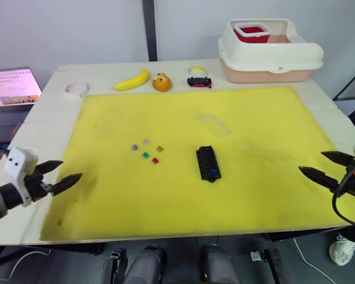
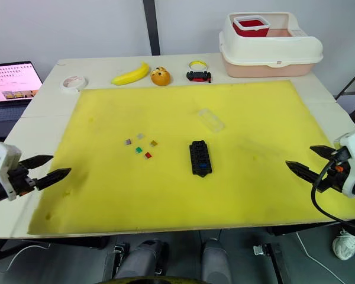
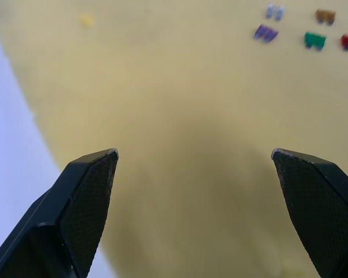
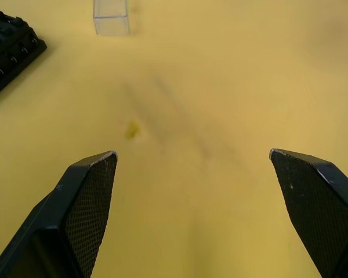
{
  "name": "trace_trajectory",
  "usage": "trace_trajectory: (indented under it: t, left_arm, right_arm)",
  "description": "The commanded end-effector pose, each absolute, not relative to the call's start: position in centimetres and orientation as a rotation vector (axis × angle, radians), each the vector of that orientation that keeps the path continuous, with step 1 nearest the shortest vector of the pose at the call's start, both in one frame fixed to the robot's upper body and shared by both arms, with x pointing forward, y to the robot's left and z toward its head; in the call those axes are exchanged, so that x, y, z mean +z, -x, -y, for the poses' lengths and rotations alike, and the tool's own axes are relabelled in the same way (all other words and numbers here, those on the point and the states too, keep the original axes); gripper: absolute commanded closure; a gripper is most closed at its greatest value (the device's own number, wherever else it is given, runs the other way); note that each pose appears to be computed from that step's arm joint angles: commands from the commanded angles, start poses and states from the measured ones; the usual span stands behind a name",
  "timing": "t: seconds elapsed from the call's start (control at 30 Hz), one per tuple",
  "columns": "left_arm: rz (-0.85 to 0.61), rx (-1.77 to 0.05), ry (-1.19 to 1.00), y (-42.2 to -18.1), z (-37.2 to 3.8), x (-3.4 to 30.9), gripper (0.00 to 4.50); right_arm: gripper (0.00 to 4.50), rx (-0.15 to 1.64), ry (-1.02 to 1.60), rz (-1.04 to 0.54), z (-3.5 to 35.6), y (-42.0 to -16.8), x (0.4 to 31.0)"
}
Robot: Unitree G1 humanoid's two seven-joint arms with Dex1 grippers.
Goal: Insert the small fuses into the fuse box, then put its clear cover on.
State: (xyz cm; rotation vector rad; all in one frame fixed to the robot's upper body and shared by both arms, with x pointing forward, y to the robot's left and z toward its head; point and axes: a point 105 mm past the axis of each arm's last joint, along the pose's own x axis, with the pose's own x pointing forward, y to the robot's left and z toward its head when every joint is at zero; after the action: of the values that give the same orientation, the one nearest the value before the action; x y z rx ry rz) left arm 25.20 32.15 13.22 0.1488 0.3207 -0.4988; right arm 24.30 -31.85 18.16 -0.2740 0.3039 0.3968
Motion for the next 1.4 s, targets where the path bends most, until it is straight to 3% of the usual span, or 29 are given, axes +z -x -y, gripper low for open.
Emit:
trace_trajectory:
  t: [0.03, 0.3, 0.53, 0.77, 1.1, 1.4]
  left_arm:
    - [-0.269, -0.539, -0.166, -25.5, -31.4, 15.0, 0.0]
    - [-0.288, -0.69, -0.066, -26.5, -27.7, 15.9, 0.0]
    - [-0.396, -0.718, 0.335, -28.5, -24.3, 14.4, 0.0]
    - [-0.465, -0.761, 0.59, -28.8, -21.6, 14.9, 0.0]
    - [-0.542, -0.688, 0.894, -29.3, -19.6, 14.0, 0.0]
    - [-0.629, -0.731, 0.944, -27.3, -19.0, 13.3, 0.0]
  right_arm:
    - [0.03, 0.406, 0.301, -0.249, 31.0, -24.5, 19.4]
    - [0.03, 0.508, 0.306, -0.188, 27.4, -25.1, 20.6]
    - [0.03, 0.843, 0.296, -0.068, 17.5, -25.0, 22.1]
    - [0.03, 1.028, 0.285, -0.022, 12.0, -24.8, 22.5]
    - [0.03, 1.066, 0.298, -0.057, 10.5, -24.6, 21.0]
    - [0.03, 1.084, 0.304, -0.071, 9.7, -24.6, 19.9]
